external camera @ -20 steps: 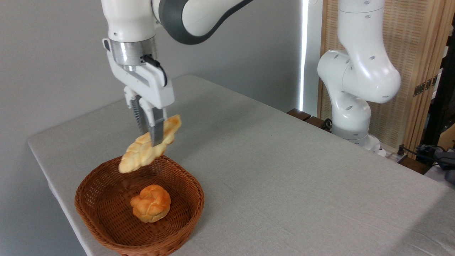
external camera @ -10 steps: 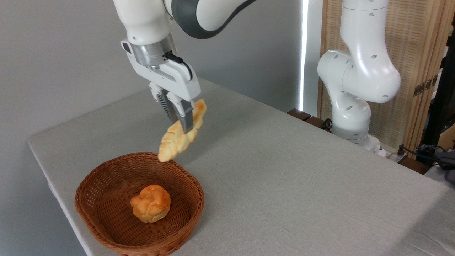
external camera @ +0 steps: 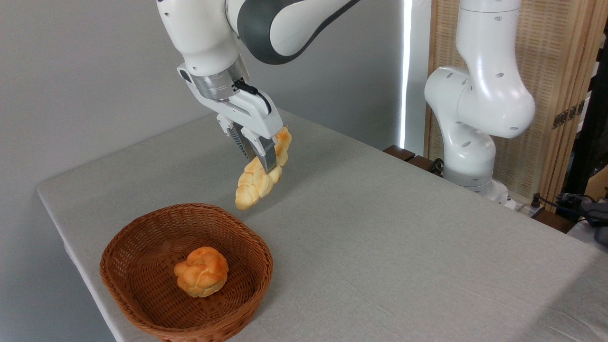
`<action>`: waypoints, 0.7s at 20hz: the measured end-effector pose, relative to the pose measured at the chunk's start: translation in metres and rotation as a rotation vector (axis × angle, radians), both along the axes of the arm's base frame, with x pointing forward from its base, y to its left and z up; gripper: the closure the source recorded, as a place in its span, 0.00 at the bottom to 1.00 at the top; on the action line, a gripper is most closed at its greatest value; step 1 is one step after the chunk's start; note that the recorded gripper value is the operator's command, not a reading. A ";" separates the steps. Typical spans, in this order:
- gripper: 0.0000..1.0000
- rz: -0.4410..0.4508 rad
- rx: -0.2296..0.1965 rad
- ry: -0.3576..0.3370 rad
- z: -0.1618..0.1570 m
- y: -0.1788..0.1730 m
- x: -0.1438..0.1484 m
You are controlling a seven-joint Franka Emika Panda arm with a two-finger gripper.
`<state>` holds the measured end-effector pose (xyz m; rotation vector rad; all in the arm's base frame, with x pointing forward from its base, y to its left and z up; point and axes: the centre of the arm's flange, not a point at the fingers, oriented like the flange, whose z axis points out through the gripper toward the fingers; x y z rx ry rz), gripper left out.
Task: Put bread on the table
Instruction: 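Carry the bread roll away from the basket over the table, then lower the bread roll onto the table and open the gripper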
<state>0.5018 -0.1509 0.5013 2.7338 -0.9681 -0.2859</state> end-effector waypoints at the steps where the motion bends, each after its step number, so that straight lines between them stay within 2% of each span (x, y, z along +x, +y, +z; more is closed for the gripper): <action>1: 0.29 -0.001 0.000 0.001 -0.001 -0.001 0.000; 2: 0.18 -0.003 0.001 0.004 -0.002 -0.001 -0.001; 3: 0.00 -0.004 0.001 0.005 -0.002 -0.002 -0.001; 14: 0.00 -0.008 0.003 0.016 -0.008 -0.004 -0.001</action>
